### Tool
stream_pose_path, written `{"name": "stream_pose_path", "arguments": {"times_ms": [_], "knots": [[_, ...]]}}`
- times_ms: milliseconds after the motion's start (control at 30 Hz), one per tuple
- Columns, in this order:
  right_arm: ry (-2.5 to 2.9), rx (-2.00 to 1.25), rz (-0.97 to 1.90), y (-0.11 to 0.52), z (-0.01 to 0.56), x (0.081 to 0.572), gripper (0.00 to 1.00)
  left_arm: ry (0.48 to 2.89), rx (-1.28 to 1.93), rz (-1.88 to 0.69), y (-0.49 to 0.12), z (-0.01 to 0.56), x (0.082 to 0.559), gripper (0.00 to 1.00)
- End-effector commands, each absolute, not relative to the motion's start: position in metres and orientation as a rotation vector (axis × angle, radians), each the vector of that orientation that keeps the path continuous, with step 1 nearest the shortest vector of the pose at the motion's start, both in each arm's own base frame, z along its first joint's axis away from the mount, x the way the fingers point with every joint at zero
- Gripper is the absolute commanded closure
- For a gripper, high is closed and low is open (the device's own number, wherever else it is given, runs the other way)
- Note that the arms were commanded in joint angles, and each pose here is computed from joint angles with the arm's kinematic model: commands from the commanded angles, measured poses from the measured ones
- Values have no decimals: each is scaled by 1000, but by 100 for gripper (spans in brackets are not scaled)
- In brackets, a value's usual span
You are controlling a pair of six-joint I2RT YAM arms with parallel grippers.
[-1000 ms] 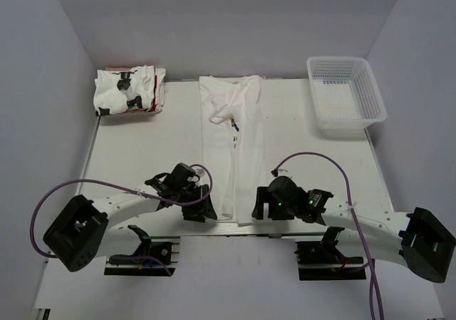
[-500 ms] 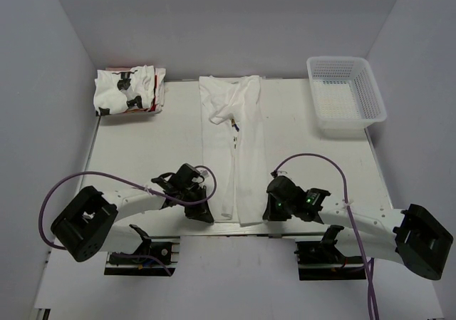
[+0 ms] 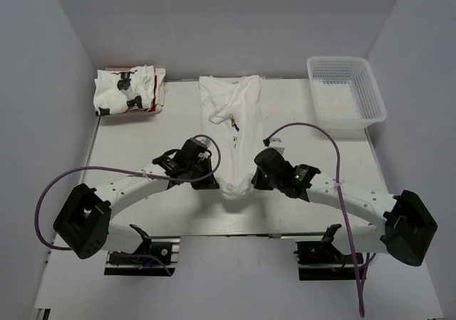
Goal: Fold and stack the t-shirts
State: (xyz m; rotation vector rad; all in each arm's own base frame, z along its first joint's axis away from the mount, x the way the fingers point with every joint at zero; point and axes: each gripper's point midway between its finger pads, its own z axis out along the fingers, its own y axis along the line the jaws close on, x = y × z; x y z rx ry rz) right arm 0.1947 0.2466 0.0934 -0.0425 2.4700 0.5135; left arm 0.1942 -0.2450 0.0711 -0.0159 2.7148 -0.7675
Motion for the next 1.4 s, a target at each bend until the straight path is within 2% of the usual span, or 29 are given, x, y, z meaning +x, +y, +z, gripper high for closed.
{"name": "stream_pose_path", "arguments": {"times_ms": [0,333,467,567,800,1067,1100,1133,1167,1233,1267,1300,1333,1367], "knots": [[2359,26,400,243,117,237,100,2625,-66,-618,-238,89,231,100],[2212,149,326,243,149,328,100,2460,-214,-458,-232,130,346,100],[2185,166,325,242,153,364,100,2462,-234,-405,-226,125,376,100],[2154,159,345,247,163,388,100,2462,-235,-419,-224,123,394,100],[2213,146,352,251,137,429,100,2465,-166,-530,-237,115,418,100],[2206,101,398,255,119,459,100,2444,-180,-488,-228,102,455,100],[2204,85,423,262,119,467,90,2467,-157,-481,-231,95,459,100],[2217,83,420,260,111,472,79,2476,-169,-472,-229,92,465,83],[2196,83,430,264,117,484,65,2475,-169,-460,-226,90,480,71],[2201,85,404,261,103,499,57,2449,-209,-434,-216,92,502,36],[2127,79,449,266,126,518,52,2432,-229,-417,-210,95,513,31],[2122,57,442,261,127,526,47,2372,-238,-436,-210,121,534,26],[2077,60,458,266,146,545,34,2416,-245,-443,-207,120,533,21],[2116,33,478,264,144,541,24,2412,-258,-439,-202,124,538,9]]}}
